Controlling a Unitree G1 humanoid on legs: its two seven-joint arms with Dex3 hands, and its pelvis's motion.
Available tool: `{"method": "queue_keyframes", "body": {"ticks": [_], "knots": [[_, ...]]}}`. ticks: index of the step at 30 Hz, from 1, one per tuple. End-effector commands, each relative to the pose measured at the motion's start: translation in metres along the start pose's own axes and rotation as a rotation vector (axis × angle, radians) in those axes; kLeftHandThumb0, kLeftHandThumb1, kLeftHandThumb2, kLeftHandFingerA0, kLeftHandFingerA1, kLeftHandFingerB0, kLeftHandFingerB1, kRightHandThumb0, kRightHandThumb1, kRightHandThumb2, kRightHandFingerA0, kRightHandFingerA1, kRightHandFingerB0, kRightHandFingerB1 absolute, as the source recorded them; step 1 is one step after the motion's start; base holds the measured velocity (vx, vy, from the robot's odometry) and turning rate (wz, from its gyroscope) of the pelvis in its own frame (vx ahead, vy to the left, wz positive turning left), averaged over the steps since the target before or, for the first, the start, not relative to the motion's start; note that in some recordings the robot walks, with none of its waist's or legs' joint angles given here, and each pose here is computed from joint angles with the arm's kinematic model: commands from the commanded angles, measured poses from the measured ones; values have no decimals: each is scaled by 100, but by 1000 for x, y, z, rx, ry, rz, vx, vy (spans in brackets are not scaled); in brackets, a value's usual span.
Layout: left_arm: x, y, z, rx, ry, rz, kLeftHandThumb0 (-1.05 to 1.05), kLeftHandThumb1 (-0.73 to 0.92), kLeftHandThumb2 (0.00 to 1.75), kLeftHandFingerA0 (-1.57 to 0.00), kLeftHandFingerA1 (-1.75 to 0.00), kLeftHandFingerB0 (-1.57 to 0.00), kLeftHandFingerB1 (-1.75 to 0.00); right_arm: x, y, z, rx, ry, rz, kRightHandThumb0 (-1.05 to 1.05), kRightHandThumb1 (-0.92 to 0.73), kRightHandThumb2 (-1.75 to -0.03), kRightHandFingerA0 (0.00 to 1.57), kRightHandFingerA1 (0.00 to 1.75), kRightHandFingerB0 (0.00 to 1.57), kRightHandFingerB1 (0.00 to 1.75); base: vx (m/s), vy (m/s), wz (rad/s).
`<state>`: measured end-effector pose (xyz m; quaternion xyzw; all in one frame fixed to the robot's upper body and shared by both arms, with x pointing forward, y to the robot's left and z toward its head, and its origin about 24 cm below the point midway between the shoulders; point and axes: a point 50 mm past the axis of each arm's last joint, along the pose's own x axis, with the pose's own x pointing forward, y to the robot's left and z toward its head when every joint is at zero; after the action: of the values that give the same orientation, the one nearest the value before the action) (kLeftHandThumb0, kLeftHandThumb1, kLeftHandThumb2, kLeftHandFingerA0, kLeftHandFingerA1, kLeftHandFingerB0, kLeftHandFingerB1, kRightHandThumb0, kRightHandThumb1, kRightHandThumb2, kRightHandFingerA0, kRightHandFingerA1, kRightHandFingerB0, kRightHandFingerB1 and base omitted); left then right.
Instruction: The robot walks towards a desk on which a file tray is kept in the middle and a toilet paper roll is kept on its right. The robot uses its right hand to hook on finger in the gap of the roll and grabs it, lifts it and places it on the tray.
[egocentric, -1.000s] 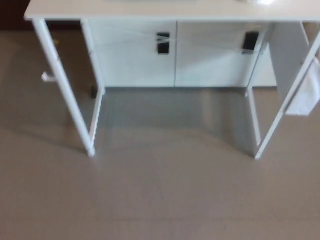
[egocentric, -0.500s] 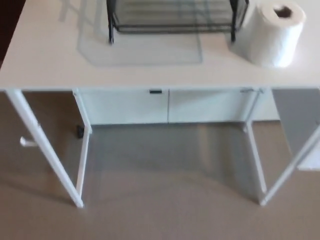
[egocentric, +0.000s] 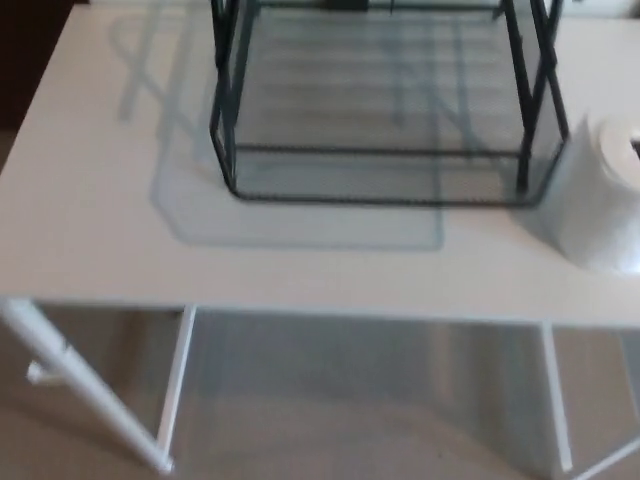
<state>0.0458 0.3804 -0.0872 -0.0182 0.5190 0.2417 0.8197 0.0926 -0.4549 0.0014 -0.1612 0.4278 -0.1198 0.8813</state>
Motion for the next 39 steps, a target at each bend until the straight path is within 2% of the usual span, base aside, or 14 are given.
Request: {"method": "queue_keyframes", "body": {"ticks": [1,5,8,9,10,16,21,22,23,25,26,31,36,39], "knots": [[-2,6,10,-16,-42,13,-72,87,66,-44,-75,-25,-35,-2,-4,4,-24,-13,-10,-46,-46,-62,5,44,7,26,452,227,-66],[0,7,10,-18,-34,21,-75,72,104,-54,-88,-19,-48,-2,-4,3,-48,-10,-16,-45,-42,-72,6,50,0,34,302,146,-9],[-1,7,9,-23,-47,8,-72,88,66,-36,-71,-23,-34,-2,-5,5,-35,-23,-17,-46,-48,-60,6,43,6,29,96,44,4],[-2,7,8,-18,-48,11,-74,72,105,-45,-76,-18,-48,-2,-6,6,-30,-21,-18,-44,-46,-61,5,42,6,29,107,-25,9],[-2,7,8,-13,-43,14,-72,89,67,-41,-67,-23,-34,-2,-7,6,-28,-12,-13,-47,-44,-64,4,41,5,27,115,-53,8],[0,8,7,-44,-40,21,-73,71,104,-42,-71,-18,-49,-4,-8,4,-12,-38,-33,-40,-44,-60,4,34,6,35,59,-159,-3],[-1,10,11,-16,-40,27,-73,87,66,-48,-93,-23,-36,-2,-11,1,-7,55,-93,-52,-44,-63,3,39,8,32,-32,-178,1],[0,12,14,-12,-45,14,-73,71,104,-26,-59,-12,-46,-6,-17,2,82,24,-80,-43,-45,-70,0,34,3,21,14,3,-8],[0,13,16,-15,-54,0,-74,89,67,-28,-51,-16,-34,-11,-24,4,185,-16,-100,-51,-43,-66,0,34,2,14,0,0,0],[1,15,19,1,-66,19,-75,71,102,-28,-56,-16,-47,-17,-33,11,273,-60,-119,-82,-41,-79,0,29,0,0,8,51,-3],[0,17,20,-1,-73,26,-76,88,67,-36,-51,-20,-35,-18,-40,15,311,-89,-182,-64,-33,-77,1,46,0,16,15,124,-13],[0,16,26,-32,-96,9,-76,70,101,-24,-55,-15,-47,-25,-58,39,371,-177,-275,-44,-46,-74,8,54,4,15,20,216,-1],[4,14,31,-37,-99,17,-75,88,66,-31,-49,-19,-34,-31,-71,63,305,-243,-334,-42,-59,-57,20,53,0,15,17,141,6],[4,13,35,-43,-117,-7,-76,70,105,-34,-61,-15,-47,-38,-82,102,430,-464,-310,-44,-35,-75,27,66,0,23,0,0,0]]}}
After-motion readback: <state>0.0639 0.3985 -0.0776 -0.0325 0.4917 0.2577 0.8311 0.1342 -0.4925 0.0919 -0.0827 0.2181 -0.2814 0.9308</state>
